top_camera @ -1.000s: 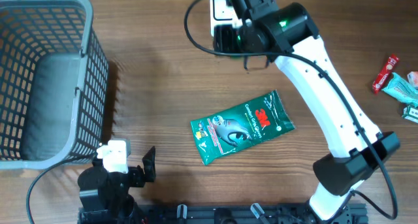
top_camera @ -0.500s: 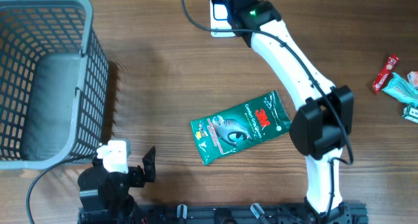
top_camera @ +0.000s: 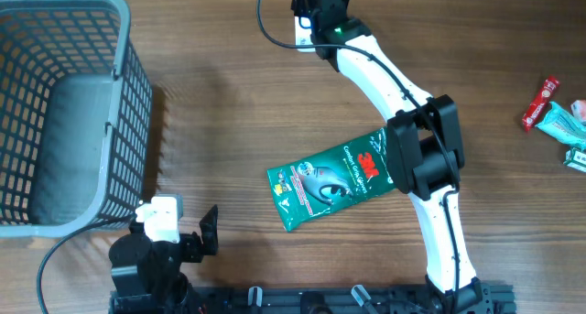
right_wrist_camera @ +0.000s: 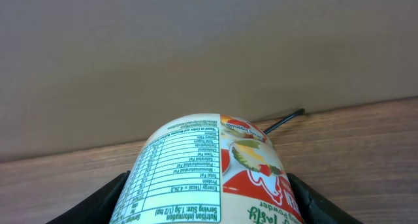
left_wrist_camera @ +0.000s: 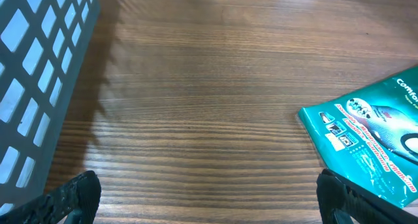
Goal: Scan the item barcode
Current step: 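Carry the jar to the right edge and release it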
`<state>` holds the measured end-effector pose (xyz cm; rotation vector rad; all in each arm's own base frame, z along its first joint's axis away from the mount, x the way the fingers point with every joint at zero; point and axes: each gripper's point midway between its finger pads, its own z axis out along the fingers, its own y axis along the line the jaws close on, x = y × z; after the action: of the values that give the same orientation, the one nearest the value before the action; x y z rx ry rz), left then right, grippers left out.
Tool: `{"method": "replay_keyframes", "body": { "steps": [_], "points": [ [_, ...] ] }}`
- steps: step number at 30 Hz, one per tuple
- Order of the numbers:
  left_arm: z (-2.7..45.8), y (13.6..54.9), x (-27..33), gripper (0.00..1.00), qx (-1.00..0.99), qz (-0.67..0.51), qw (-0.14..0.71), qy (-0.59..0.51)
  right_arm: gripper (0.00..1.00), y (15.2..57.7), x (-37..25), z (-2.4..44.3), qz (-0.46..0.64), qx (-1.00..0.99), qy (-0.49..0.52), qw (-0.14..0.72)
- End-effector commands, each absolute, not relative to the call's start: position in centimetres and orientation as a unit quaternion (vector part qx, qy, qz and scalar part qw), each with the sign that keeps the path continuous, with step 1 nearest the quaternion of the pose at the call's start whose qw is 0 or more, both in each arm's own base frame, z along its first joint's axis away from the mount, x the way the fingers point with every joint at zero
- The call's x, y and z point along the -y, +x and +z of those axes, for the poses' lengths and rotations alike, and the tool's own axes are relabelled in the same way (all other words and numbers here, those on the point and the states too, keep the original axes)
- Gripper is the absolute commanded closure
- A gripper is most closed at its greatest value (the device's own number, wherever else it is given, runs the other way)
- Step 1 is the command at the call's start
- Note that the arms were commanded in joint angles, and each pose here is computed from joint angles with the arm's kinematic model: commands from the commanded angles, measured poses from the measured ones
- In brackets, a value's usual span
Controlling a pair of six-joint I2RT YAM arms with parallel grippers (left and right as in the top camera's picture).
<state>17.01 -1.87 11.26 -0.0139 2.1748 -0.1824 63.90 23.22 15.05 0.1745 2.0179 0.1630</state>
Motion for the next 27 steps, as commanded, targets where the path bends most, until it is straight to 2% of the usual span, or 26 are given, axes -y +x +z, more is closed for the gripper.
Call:
{"method": "replay_keyframes", "body": {
  "steps": [1,6,9,11,17,20,27],
  "points": [
    [11.2,17.0,2.0,0.00,-0.884,-0.078,0.462,-0.007,0.50,64.0,-23.4,15.9,0.077,-0.837,0.090,0.535],
    [11.2,17.0,2.0,0.00,-0.884,-0.078,0.462,-0.007,0.50,63.3,-22.9,17.7,0.074,-0.840,0.090,0.531],
    [11.2,17.0,2.0,0.00,-0.884,-0.078,0.462,-0.007,0.50,60.6,-19.1,20.0,0.054,-0.866,0.124,0.481],
    [11.2,17.0,2.0,0.00,-0.884,-0.078,0.462,-0.007,0.50,58.0,-14.7,20.0,0.041,-0.893,0.163,0.416],
    [11.2,17.0,2.0,0.00,-0.884,-0.078,0.462,-0.007,0.49,51.4,-0.3,13.4,0.051,-0.944,0.270,0.182],
    [11.2,17.0,2.0,0.00,-0.884,-0.078,0.462,-0.007,0.48,49.7,6.1,11.4,0.049,-0.942,0.302,0.139],
    [11.2,17.0,2.0,0.00,-0.884,-0.078,0.462,-0.007,0.43,47.7,18.3,6.1,0.013,-0.912,0.394,0.115]
  ]
}}
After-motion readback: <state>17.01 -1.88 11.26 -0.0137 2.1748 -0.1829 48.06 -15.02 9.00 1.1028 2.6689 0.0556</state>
